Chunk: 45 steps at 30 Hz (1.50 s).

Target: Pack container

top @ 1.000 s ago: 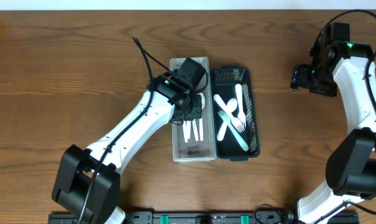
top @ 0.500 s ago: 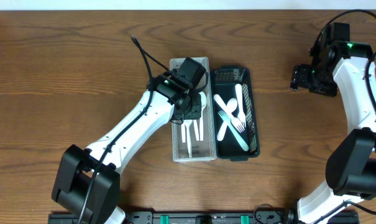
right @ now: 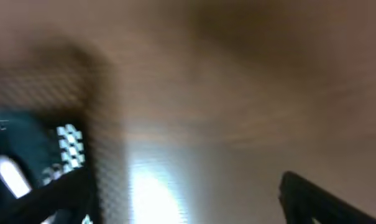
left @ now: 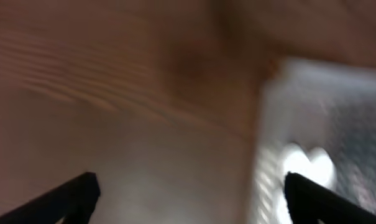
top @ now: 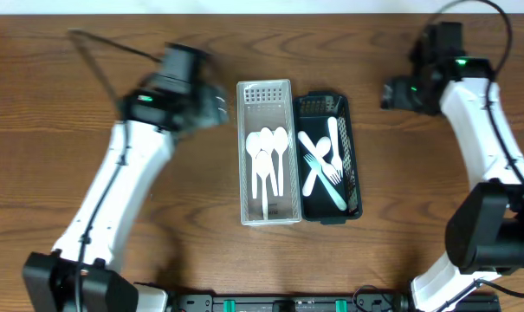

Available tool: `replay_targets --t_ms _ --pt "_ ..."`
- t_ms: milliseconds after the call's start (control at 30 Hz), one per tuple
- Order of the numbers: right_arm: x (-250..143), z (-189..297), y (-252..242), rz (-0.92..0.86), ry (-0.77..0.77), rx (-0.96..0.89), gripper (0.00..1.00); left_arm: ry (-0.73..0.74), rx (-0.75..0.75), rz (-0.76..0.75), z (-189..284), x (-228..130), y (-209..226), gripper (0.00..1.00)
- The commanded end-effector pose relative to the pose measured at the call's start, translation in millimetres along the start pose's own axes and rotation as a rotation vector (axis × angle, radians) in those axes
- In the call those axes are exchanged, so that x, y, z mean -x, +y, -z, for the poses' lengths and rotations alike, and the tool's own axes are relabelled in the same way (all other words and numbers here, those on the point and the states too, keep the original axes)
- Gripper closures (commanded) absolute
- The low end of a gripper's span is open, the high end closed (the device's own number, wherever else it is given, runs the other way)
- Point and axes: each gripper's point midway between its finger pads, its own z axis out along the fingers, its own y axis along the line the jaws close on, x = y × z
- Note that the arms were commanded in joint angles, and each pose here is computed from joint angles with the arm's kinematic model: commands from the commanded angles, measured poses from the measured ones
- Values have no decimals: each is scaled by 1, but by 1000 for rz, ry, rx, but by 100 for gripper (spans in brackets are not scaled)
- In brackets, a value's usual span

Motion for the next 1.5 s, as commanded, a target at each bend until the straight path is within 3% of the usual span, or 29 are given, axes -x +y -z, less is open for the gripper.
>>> replay_targets --t_ms 0,200,400,600,833,1033,1300,1467 --pt "21 3 33 81 -101 38 1 -15 62 25 -11 15 31 2" --pt "70 16 28 76 -314 -71 1 -41 100 96 -17 28 61 2" --pt "60 31 -1 4 -277 -104 1 27 120 18 -14 13 70 2" --pt "52 89 -25 -59 -367 -110 1 26 118 17 14 -3 74 2" --pt "-15 125 -29 -58 -468 -91 1 -125 105 -30 62 -38 73 2" --pt "-99 122 -29 -34 -480 -85 1 -225 78 -57 76 -107 85 2" --pt "-178 91 -38 -24 -402 -92 1 -390 77 25 100 -149 116 2" --pt "-216 67 -42 -8 -264 -109 1 -422 63 34 107 -151 118 2"
